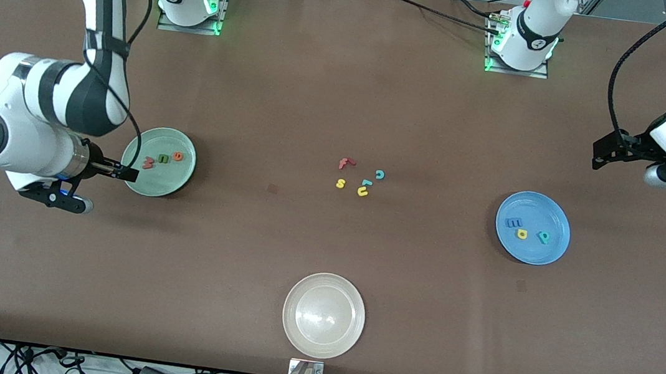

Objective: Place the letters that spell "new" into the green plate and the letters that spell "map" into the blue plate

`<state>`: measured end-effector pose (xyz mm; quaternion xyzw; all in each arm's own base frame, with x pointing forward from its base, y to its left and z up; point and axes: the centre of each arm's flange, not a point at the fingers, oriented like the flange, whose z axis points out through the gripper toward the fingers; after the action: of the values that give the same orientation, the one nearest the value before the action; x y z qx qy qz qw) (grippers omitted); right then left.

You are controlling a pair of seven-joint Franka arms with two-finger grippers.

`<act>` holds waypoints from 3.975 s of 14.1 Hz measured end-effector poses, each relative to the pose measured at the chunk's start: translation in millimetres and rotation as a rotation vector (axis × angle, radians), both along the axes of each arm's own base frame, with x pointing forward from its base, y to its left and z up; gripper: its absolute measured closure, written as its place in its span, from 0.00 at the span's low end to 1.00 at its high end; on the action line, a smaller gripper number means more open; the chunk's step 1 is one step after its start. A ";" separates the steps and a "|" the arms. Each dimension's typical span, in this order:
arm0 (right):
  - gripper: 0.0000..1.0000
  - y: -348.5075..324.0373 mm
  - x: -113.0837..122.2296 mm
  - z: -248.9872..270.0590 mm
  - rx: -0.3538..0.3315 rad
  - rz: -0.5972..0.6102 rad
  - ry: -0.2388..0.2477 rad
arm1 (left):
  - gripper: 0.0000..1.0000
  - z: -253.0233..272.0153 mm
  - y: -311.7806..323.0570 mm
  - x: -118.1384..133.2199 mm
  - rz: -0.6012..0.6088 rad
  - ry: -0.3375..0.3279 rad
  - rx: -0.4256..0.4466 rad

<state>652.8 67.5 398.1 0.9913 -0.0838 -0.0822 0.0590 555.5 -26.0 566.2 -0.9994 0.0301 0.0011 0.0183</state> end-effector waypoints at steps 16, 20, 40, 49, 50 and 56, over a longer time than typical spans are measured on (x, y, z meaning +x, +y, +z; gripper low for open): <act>0.00 -155.9 -63.3 230.2 0.071 0.024 -0.257 | 0.00 5.7 -19.7 1.5 -0.042 -0.031 0.000; 0.00 -142.1 -67.5 231.8 0.080 0.046 -0.238 | 0.00 13.0 -6.6 3.2 -0.018 -0.044 0.000; 0.00 -103.1 -55.2 192.1 0.093 0.123 -0.230 | 0.00 38.7 -3.8 -0.9 -0.011 -0.033 0.001; 0.00 -145.9 -70.1 213.8 0.076 0.100 -0.237 | 0.00 39.5 -9.0 -1.3 -0.020 -0.033 0.001; 0.00 -144.4 -71.0 215.8 0.076 0.102 -0.240 | 0.00 39.4 -8.3 -1.4 -0.019 -0.032 0.001; 0.00 -142.1 -85.1 215.0 0.080 0.081 -0.223 | 0.00 39.4 -8.1 -1.6 -0.019 -0.030 0.001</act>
<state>567.7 -74.7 613.1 0.9985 -0.0462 0.0277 0.0129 553.9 -34.1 605.6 -0.9989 0.0392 -0.0141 0.0194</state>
